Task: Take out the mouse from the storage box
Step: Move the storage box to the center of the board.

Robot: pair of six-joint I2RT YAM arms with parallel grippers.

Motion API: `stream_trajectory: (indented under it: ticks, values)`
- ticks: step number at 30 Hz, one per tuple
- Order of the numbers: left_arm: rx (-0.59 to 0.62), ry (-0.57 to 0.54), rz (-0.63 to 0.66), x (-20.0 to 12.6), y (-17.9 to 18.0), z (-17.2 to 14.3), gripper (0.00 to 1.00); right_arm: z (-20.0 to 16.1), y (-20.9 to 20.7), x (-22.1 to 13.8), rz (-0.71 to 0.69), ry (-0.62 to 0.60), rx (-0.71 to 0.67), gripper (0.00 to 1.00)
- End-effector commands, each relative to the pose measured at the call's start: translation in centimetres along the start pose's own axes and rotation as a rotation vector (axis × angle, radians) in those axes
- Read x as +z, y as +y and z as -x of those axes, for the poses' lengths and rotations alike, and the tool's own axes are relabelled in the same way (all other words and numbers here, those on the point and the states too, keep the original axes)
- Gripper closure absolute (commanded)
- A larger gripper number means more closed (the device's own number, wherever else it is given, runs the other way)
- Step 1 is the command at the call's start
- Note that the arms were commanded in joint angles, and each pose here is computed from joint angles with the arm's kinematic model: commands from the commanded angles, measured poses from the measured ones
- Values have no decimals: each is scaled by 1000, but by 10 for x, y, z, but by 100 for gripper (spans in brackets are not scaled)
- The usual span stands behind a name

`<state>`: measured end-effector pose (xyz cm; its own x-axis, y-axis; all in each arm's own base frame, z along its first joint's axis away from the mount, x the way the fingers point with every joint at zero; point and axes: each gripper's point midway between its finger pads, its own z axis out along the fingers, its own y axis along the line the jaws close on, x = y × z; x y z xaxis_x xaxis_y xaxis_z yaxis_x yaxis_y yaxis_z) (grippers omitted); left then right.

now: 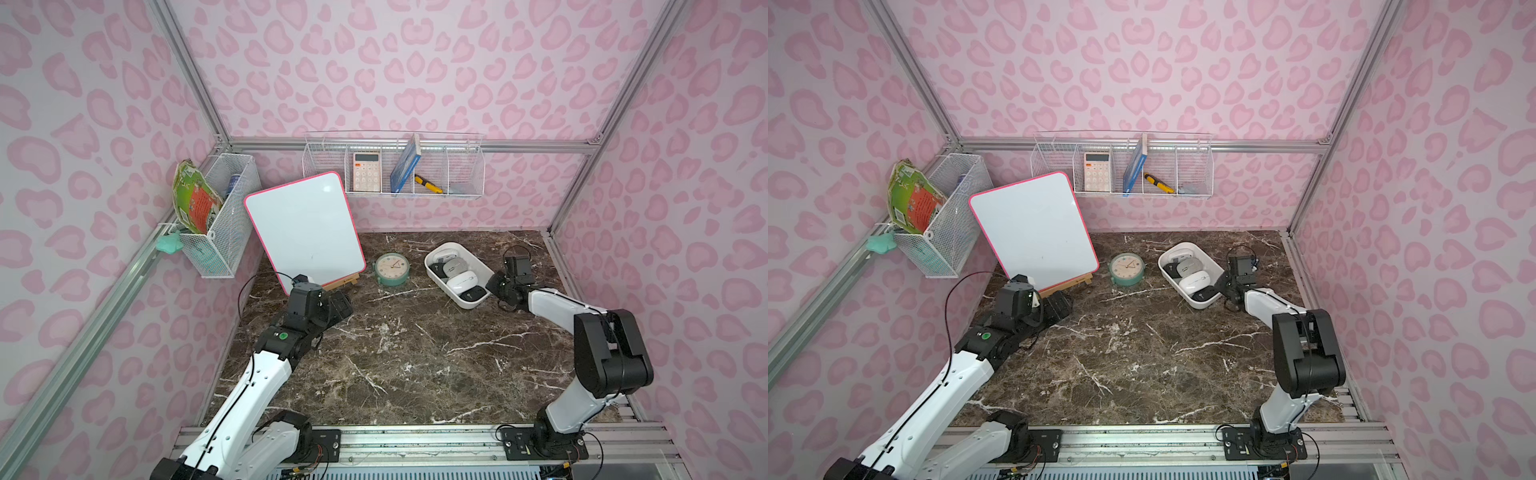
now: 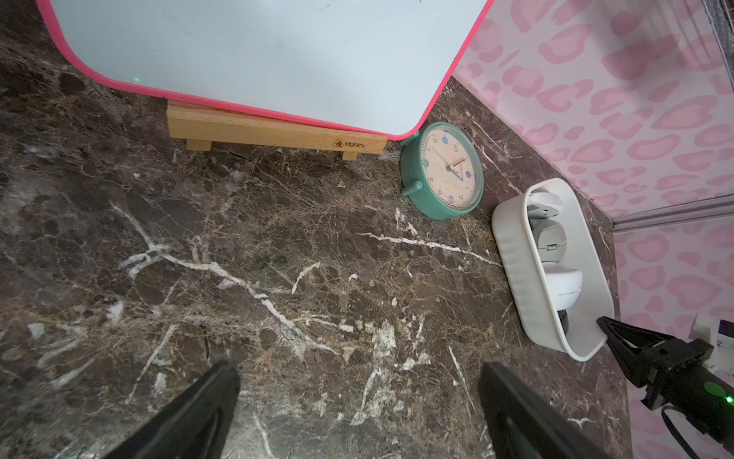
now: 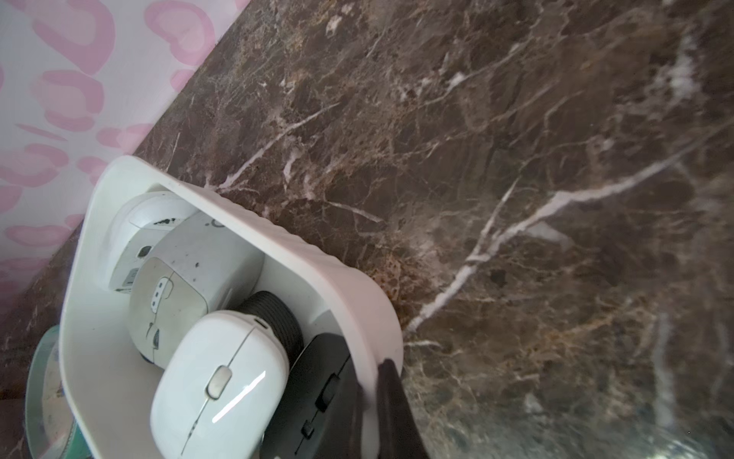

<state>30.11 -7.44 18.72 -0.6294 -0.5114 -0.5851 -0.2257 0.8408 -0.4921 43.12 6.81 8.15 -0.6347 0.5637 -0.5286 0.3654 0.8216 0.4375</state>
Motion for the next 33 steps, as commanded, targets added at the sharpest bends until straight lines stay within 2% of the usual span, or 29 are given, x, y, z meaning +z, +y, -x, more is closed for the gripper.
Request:
stream_trajectory:
  ticks: [1,14,26,28,30,33]
  values:
    - [0,28,-7,1,-3,-4,1,-12,5,-9,46,46,-76,100]
    - [9,90,-23,16,-11,-12,1,-49,5,-40,103,118,-180,100]
    - [25,133,-30,33,-22,-18,1,-88,34,-51,193,180,-285,99]
    - [25,141,-34,35,-23,-19,1,-93,35,-49,197,197,-289,94]
    - [31,147,-34,36,-24,-22,1,-94,35,-49,196,199,-294,85]
    - [39,158,-25,38,-22,-25,1,-91,33,-52,183,181,-298,67]
